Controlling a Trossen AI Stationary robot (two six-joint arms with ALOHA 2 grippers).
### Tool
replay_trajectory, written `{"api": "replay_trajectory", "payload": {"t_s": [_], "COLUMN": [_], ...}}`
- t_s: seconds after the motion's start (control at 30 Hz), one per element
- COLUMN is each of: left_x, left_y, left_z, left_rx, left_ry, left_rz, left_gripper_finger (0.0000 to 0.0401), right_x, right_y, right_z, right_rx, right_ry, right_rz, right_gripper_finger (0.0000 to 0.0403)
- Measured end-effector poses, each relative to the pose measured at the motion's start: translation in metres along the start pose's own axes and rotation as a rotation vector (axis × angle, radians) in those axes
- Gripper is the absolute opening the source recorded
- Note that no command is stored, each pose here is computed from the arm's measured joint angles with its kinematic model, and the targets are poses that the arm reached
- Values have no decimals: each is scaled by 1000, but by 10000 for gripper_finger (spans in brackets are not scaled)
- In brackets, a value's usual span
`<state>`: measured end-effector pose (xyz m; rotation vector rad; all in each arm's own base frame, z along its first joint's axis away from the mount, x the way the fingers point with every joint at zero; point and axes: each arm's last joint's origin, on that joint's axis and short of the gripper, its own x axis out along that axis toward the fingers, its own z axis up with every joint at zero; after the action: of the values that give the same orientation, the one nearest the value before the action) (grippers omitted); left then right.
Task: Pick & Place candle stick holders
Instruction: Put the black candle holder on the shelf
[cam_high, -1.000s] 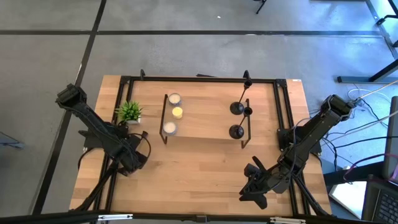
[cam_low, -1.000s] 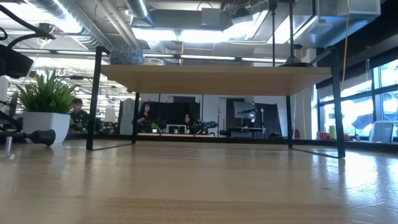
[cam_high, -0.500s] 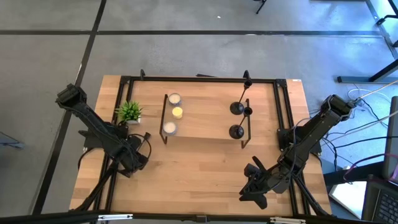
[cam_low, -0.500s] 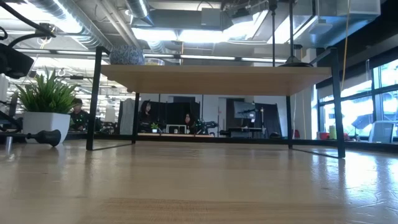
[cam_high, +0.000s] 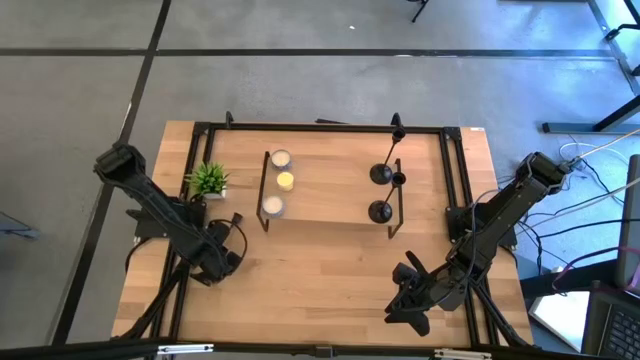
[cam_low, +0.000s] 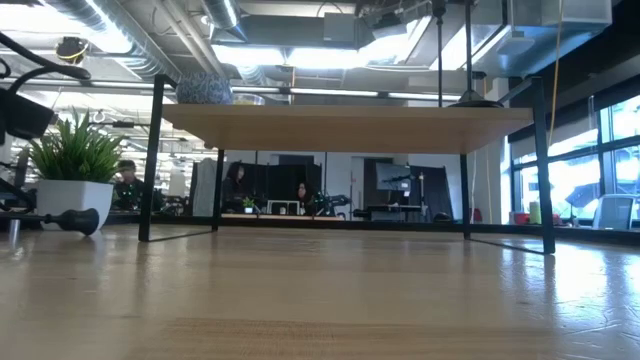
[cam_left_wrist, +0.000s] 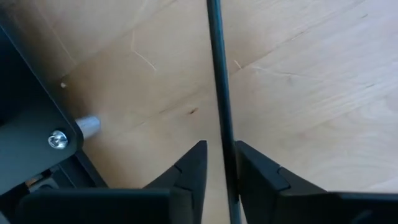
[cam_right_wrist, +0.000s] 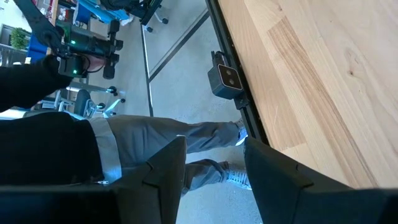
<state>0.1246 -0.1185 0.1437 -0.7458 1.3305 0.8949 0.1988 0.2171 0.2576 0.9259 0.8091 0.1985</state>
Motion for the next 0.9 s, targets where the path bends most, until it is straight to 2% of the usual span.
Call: {"api": "replay_trajectory", "payload": {"t_s": [0.17,0.27,0.4,0.53,0.7,0.8,0.9], "left_x": [0,-4,-25,-59,-116,-151,-180], "left_y": [-2,-3,-11,-17,-18,-13,-12], "left_z": [-1,-1,-4,-8,-14,-13,-9], "left_rx": [-9,-35,-73,-106,-111,-112,-112], "left_ry": [10,24,38,1,-73,-171,-330], "left_rz": [-26,-49,-125,-173,-221,-272,-399], "left_gripper_finger": [16,11,10,10,10,10,10], "right_x": [0,0,0,0,0,0,0], "right_y": [0,0,0,0,0,0,0], "right_z": [0,0,0,0,0,0,0], "right_rx": [0,0,0,0,-3,-22,-25], "right_ry": [0,0,0,0,0,0,-1], "right_rz": [0,0,0,-1,-1,-1,-1], "right_gripper_finger": [167,167,167,167,167,167,167]}}
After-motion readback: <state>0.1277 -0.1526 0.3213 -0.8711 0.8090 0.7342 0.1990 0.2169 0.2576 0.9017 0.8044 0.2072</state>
